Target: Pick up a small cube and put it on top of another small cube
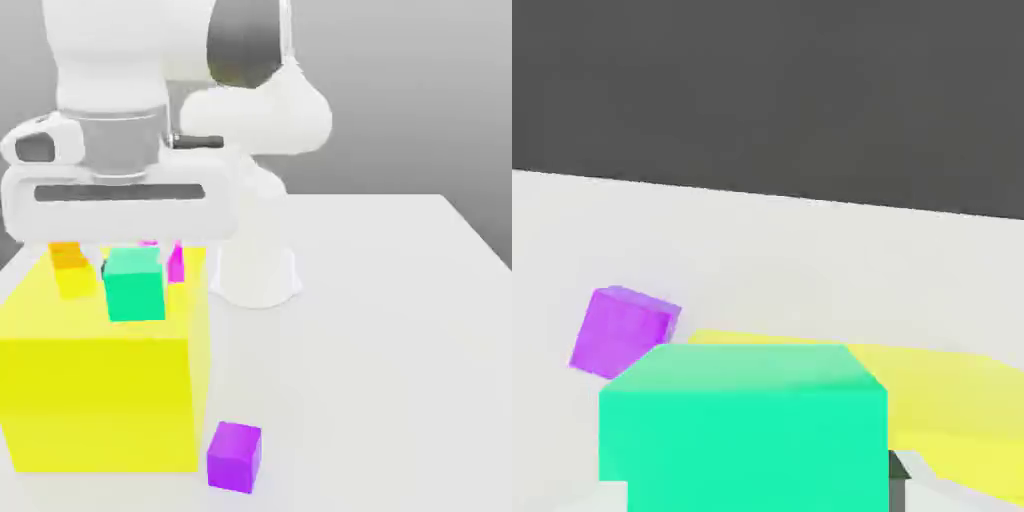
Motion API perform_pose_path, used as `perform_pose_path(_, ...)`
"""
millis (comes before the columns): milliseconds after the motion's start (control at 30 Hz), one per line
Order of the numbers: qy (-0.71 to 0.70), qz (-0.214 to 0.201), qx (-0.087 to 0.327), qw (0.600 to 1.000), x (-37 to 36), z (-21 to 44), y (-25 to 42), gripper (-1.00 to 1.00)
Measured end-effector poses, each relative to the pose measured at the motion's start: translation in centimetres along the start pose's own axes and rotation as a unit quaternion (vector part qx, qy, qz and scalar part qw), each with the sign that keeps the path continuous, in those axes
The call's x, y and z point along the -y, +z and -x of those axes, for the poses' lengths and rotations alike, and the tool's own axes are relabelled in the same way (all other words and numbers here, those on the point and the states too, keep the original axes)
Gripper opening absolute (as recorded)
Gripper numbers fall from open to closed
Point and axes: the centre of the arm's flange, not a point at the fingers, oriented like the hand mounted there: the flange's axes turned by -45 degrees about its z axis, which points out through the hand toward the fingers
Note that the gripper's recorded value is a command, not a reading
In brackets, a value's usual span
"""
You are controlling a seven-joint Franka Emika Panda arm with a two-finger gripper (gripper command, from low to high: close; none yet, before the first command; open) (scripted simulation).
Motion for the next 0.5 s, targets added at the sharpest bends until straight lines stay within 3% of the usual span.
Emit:
perform_pose_path(267, 0.255, -0.010, 0.001, 0.967, -9.4, 12.2, -3.1, -1.00)
perform_pose_path(400, 0.280, -0.011, 0.002, 0.960, -10.1, 13.4, 1.5, -1.00)
perform_pose_path(433, 0.281, -0.012, 0.002, 0.960, -10.0, 13.5, 2.5, 1.00)
perform_pose_path(500, 0.281, -0.012, 0.002, 0.960, -10.0, 13.5, 2.5, 1.00)
